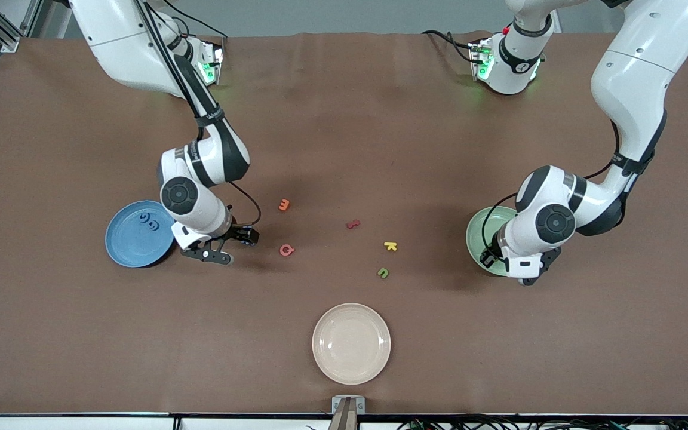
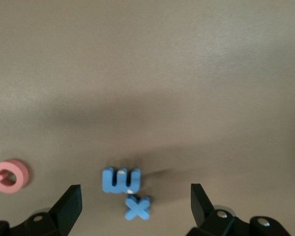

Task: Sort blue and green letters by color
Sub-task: 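Drop the N on the green plate while the right gripper reaches blue M, then grasp the blue M with the right gripper and lift it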

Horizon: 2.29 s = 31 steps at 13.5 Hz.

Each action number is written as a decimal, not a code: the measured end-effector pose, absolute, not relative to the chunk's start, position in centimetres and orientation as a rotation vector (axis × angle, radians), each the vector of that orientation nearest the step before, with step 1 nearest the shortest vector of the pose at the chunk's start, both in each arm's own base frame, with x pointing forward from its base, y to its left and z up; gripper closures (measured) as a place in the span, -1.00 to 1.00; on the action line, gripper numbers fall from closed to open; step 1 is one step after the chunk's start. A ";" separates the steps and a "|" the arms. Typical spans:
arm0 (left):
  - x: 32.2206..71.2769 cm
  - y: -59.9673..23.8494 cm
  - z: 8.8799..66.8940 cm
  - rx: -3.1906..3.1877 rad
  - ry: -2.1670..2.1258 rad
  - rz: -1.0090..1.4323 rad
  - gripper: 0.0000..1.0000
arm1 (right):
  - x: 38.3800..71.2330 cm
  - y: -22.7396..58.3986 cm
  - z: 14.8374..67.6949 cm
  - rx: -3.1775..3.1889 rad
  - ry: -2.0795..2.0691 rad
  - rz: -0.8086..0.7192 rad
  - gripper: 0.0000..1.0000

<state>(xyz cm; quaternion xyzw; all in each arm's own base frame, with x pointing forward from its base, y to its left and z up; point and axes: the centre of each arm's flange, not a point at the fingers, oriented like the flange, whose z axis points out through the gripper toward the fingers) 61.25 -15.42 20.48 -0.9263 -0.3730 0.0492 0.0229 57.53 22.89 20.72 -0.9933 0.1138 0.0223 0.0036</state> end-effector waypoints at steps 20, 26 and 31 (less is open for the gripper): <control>60.1 -13.2 19.9 -2.862 -1.121 0.178 0.12 | 57.4 24.2 17.7 -3.118 0.356 0.041 0.06; 61.1 -15.2 23.9 -2.912 -1.108 0.088 -0.99 | 57.4 24.4 17.7 -3.117 0.352 0.035 0.21; 61.5 -25.3 26.9 -2.943 -1.248 0.031 -0.81 | 59.0 21.4 19.2 -3.137 0.257 0.058 0.21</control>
